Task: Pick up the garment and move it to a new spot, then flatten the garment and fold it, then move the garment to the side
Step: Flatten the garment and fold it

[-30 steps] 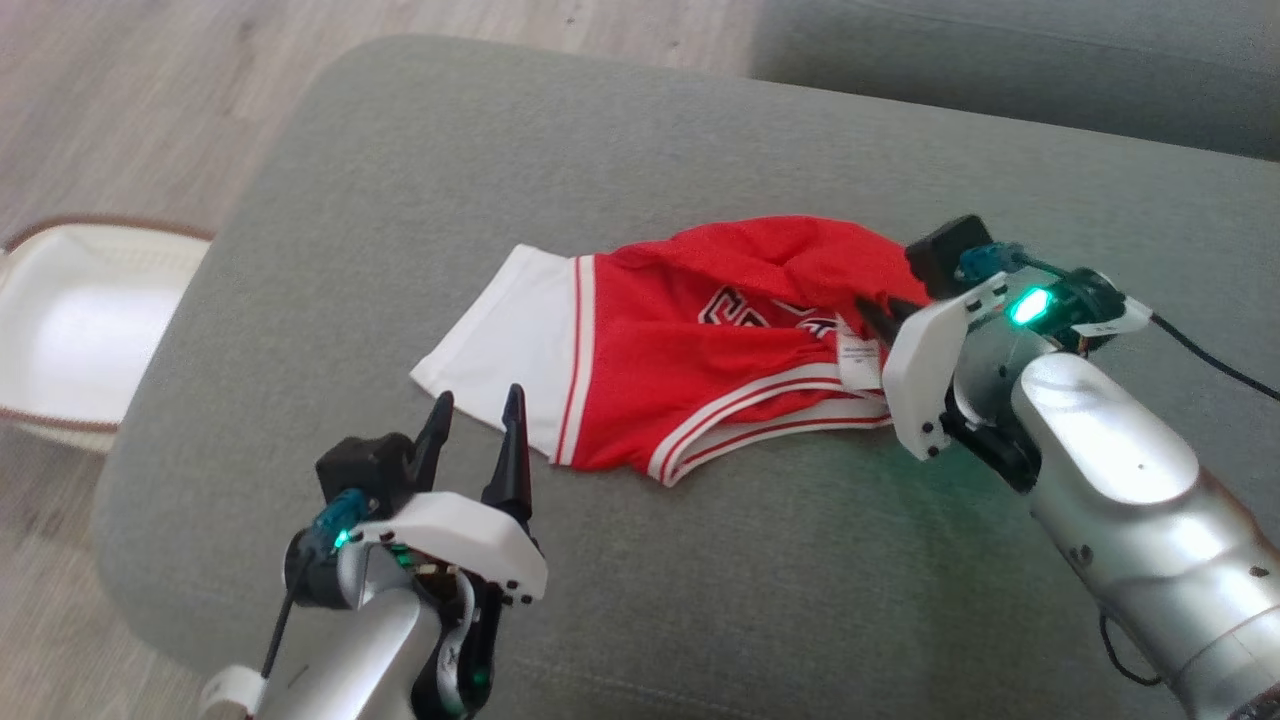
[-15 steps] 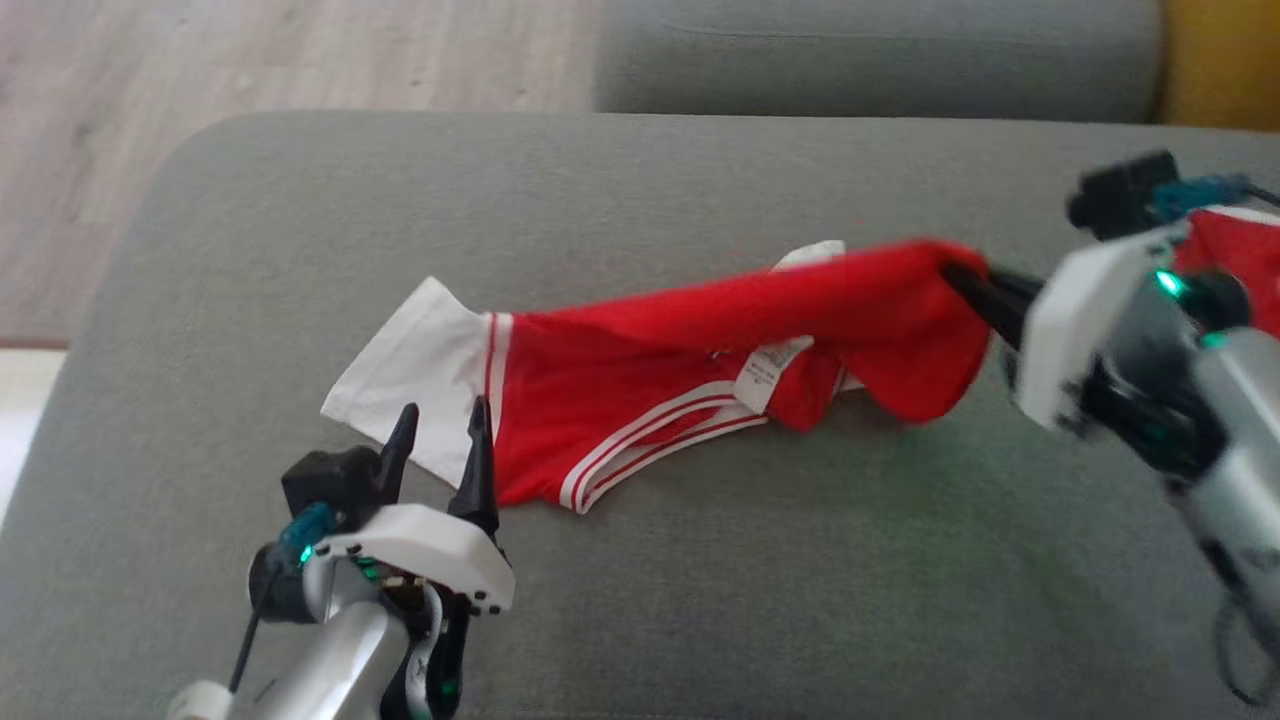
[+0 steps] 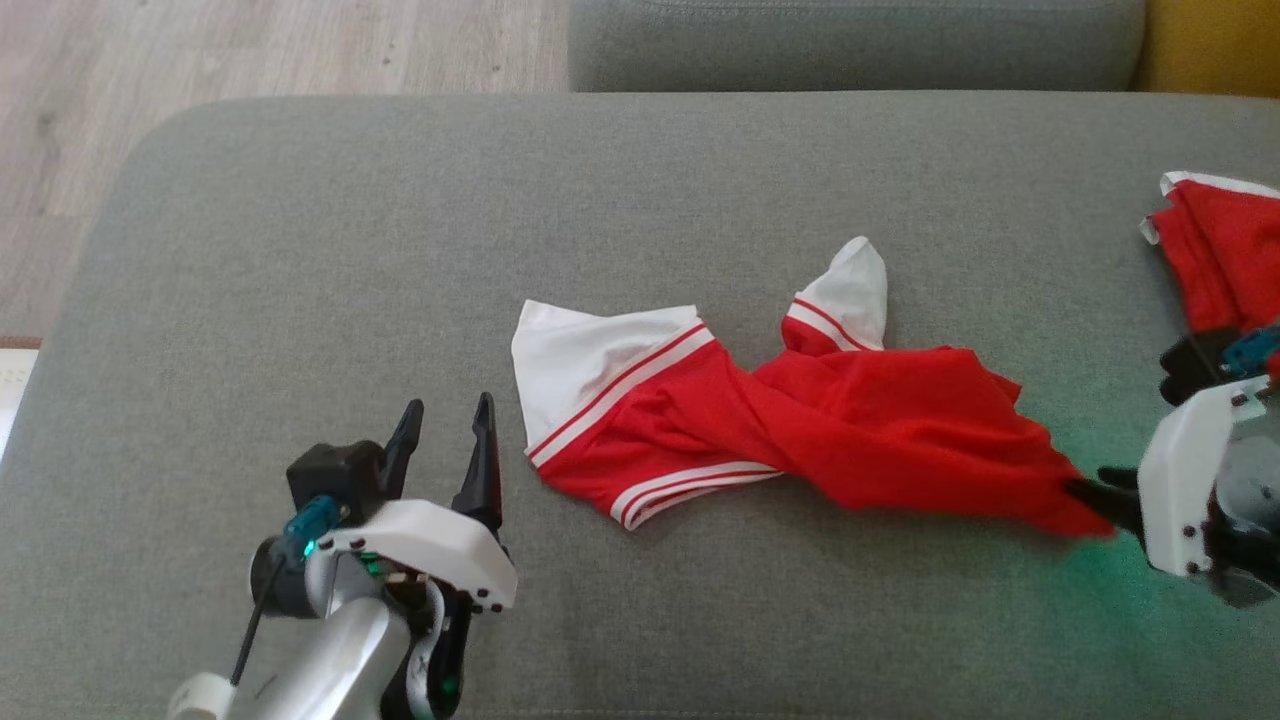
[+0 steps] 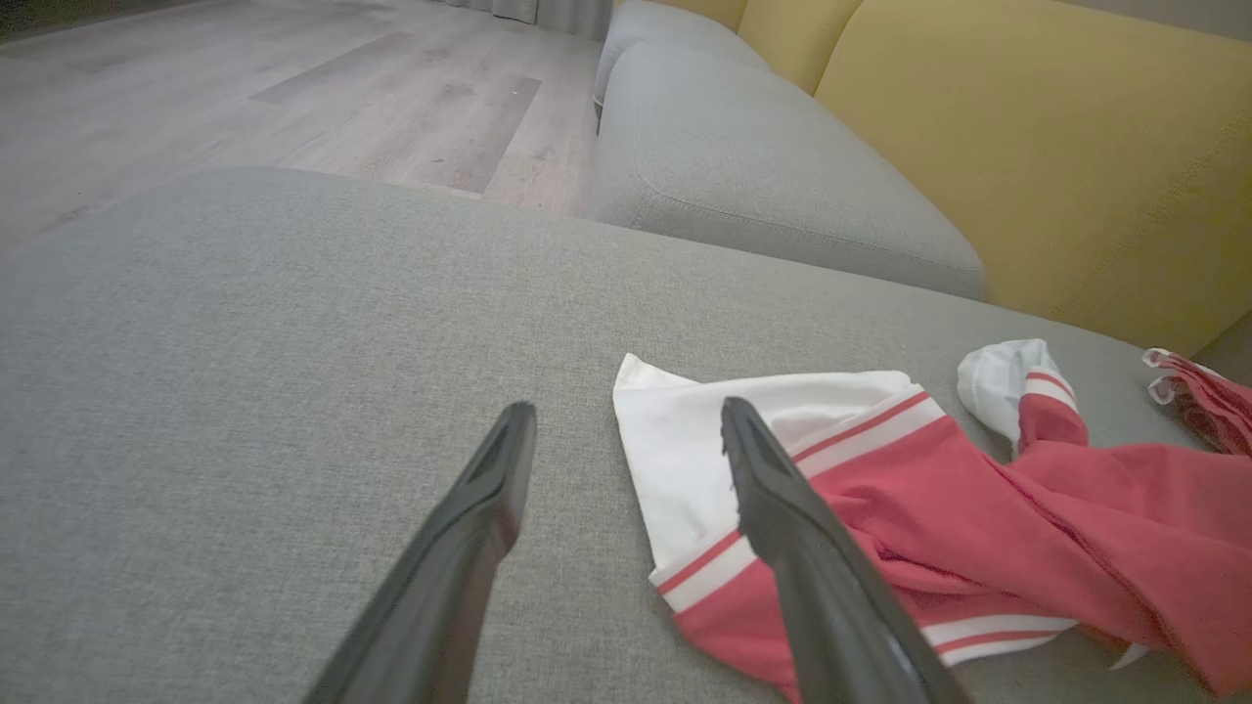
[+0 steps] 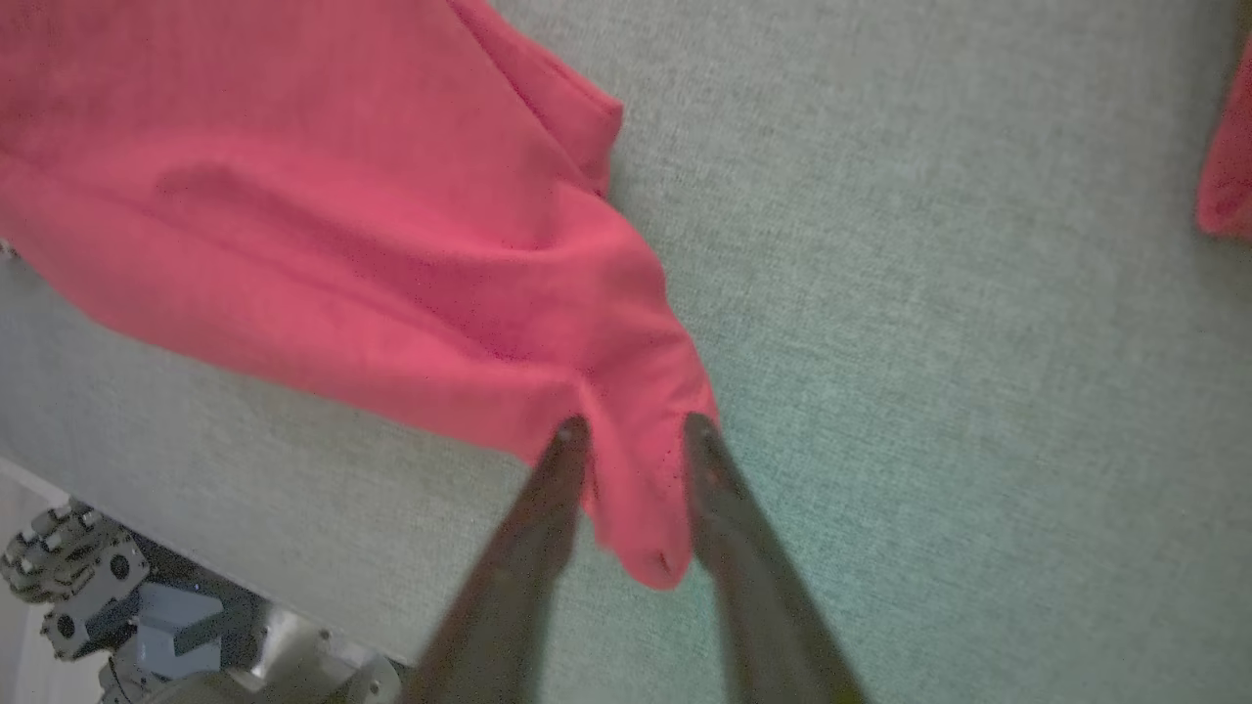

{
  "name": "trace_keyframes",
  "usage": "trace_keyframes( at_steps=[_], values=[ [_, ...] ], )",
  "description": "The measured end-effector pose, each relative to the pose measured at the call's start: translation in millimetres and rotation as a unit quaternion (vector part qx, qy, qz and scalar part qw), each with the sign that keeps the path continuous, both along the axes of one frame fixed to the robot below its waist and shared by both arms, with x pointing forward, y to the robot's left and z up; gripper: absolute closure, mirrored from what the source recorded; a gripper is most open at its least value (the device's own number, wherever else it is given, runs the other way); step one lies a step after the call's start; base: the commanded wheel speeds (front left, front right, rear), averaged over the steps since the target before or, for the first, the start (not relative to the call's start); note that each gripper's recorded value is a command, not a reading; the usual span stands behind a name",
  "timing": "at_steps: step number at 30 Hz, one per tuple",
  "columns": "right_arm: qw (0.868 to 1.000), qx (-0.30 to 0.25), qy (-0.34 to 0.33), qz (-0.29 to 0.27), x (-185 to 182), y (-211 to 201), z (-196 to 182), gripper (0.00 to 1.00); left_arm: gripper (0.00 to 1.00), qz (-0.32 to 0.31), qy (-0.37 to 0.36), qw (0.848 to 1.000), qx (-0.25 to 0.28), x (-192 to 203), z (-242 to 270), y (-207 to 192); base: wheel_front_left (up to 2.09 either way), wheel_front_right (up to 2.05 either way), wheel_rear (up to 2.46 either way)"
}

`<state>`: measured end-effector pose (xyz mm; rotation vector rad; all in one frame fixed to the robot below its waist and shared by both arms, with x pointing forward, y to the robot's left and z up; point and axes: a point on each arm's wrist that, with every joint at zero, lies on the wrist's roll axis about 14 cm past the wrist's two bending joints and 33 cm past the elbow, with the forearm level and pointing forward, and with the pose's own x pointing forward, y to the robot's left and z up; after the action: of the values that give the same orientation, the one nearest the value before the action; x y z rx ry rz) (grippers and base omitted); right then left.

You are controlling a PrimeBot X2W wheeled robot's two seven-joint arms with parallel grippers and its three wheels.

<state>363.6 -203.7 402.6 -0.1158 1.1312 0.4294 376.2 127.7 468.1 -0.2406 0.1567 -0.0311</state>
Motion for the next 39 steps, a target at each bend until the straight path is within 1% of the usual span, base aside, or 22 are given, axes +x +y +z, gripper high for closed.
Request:
trace_keyframes(
  at_steps=[4,6,7,8,10,12,13,14,15,17,18,20,21,23,26,30,34,35,39],
  values=[
    [0.998,0.043,-0.05,-0.017,15,16,15,0.0,0.0,0.0,-0.007,1.0,0.004,-1,5,2,0.0,0.0,0.0],
    [0.992,0.065,-0.101,-0.027,29,17,36,0.0,0.0,-0.002,-0.01,1.0,0.007,-1,6,2,0.0,0.0,0.0],
    [0.985,0.082,-0.144,-0.039,41,16,54,0.0,0.0,-0.003,-0.012,1.0,0.007,-1,8,2,0.0,0.0,0.0],
    [0.976,0.099,-0.189,-0.051,52,13,73,0.0,0.0,-0.005,-0.015,1.0,0.006,0,10,0,0.0,0.0,0.0],
    [0.949,0.132,-0.277,-0.07,69,9,115,0.0,0.0,-0.008,-0.02,1.0,0.006,0,13,-2,0.0,0.0,0.0],
    [0.927,0.154,-0.336,-0.067,73,14,145,0.0,0.0,-0.01,-0.024,1.0,0.006,0,16,-4,0.0,0.0,0.0],
    [0.914,0.174,-0.359,-0.071,72,18,156,0.0,0.0,-0.012,-0.027,1.0,0.004,0,18,-6,0.0,0.0,0.0],
    [0.906,0.189,-0.372,-0.076,68,22,159,0.0,0.0,-0.014,-0.03,0.999,0.003,0,20,-7,0.0,0.0,0.0],
    [0.906,0.195,-0.366,-0.09,53,22,141,0.0,0.0,-0.016,-0.03,0.999,0.003,-1,20,-9,0.0,0.0,0.0],
    [0.914,0.189,-0.338,-0.121,33,13,108,0.0,0.0,-0.017,-0.026,1.0,0.002,-3,17,-9,0.0,0.0,0.0],
    [0.919,0.188,-0.32,-0.135,24,10,90,0.0,0.0,-0.017,-0.023,1.0,0.002,-4,15,-9,0.0,0.0,0.0],
    [0.933,0.171,-0.283,-0.145,6,9,60,0.0,0.0,-0.017,-0.022,1.0,0.001,-4,14,-9,0.0,0.0,0.0],
    [0.935,0.171,-0.272,-0.149,3,10,52,0.0,0.0,-0.016,-0.02,1.0,0.001,-3,13,-9,0.0,0.0,0.0],
    [0.939,0.162,-0.267,-0.141,5,14,46,0.0,0.0,-0.016,-0.017,1.0,0.001,-3,11,-9,0.0,0.0,0.0],
    [0.943,0.156,-0.262,-0.131,22,19,46,0.0,0.0,-0.013,-0.013,1.0,0.001,-3,9,-7,0.0,0.0,0.0],
    [0.956,0.149,-0.227,-0.11,42,33,36,0.0,0.0,-0.007,-0.002,1.0,0.002,-3,2,-2,0.0,0.0,0.0],
    [0.978,0.122,-0.142,-0.095,45,42,4,0.0,0.0,0.005,0.002,1.0,0.004,-2,0,5,0.0,0.0,0.0],
    [0.978,0.122,-0.142,-0.095,45,42,4,0.0,0.0,0.005,0.002,1.0,0.004,-2,0,5,0.0,0.0,0.0],
    [0.992,0.089,-0.045,-0.083,30,44,-33,0.0,0.0,0.018,0.0,1.0,0.006,-1,2,14,0.0,0.0,0.0]
  ],
)
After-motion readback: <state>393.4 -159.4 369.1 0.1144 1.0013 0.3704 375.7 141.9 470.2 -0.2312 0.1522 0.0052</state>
